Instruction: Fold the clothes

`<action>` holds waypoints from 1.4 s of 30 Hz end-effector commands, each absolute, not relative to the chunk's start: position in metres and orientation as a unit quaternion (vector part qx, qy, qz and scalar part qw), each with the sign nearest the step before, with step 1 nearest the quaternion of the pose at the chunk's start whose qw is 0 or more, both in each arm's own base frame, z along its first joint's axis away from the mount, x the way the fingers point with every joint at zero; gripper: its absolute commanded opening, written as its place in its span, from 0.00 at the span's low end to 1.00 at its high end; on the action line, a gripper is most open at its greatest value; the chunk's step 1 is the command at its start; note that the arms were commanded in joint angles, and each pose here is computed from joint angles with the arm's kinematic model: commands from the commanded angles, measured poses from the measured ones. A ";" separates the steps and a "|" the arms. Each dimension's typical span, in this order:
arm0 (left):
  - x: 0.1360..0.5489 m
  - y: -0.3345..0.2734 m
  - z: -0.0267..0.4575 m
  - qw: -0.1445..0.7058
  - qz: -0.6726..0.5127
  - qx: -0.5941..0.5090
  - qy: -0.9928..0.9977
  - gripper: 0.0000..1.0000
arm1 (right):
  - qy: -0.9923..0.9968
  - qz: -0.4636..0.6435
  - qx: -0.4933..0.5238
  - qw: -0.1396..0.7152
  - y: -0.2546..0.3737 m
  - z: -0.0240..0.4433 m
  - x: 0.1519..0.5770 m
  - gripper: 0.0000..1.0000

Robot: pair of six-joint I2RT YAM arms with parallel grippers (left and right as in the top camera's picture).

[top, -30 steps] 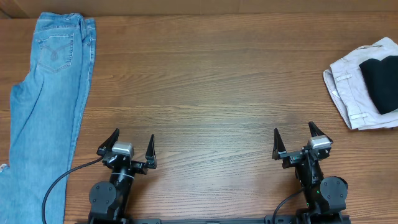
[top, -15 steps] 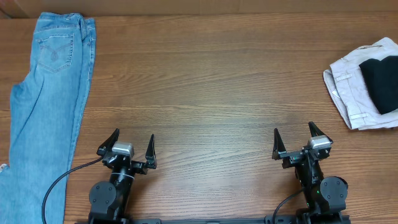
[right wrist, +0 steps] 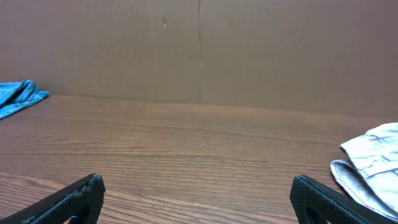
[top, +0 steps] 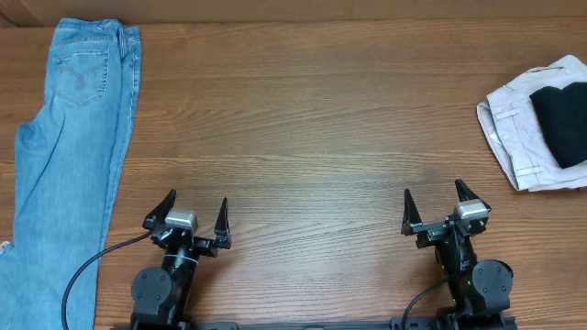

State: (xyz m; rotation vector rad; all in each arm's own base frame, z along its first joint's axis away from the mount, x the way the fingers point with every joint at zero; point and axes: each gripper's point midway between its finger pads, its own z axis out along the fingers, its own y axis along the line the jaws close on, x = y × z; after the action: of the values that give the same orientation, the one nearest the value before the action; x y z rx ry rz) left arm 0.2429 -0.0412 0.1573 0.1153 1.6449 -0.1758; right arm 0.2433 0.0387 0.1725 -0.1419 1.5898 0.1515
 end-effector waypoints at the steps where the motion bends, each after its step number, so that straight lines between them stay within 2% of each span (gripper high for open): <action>1: 0.243 -0.041 0.157 0.677 -0.074 0.060 0.729 1.00 | 0.710 0.066 -0.064 0.698 0.039 0.172 0.243 1.00; 29: 0.243 -0.041 0.158 0.678 -0.072 0.058 0.729 1.00 | 0.710 0.067 -0.064 0.698 0.039 0.171 0.243 1.00; 42: 0.243 -0.038 0.155 0.658 -0.096 0.020 0.746 1.00 | 0.718 0.119 -0.010 0.686 0.039 0.172 0.243 1.00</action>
State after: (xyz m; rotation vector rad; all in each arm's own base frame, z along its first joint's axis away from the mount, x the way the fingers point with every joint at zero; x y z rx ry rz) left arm 0.2431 -0.0410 0.1536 0.0857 1.6648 -0.2010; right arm 0.2433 0.0387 0.1719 -0.0672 1.5995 0.2245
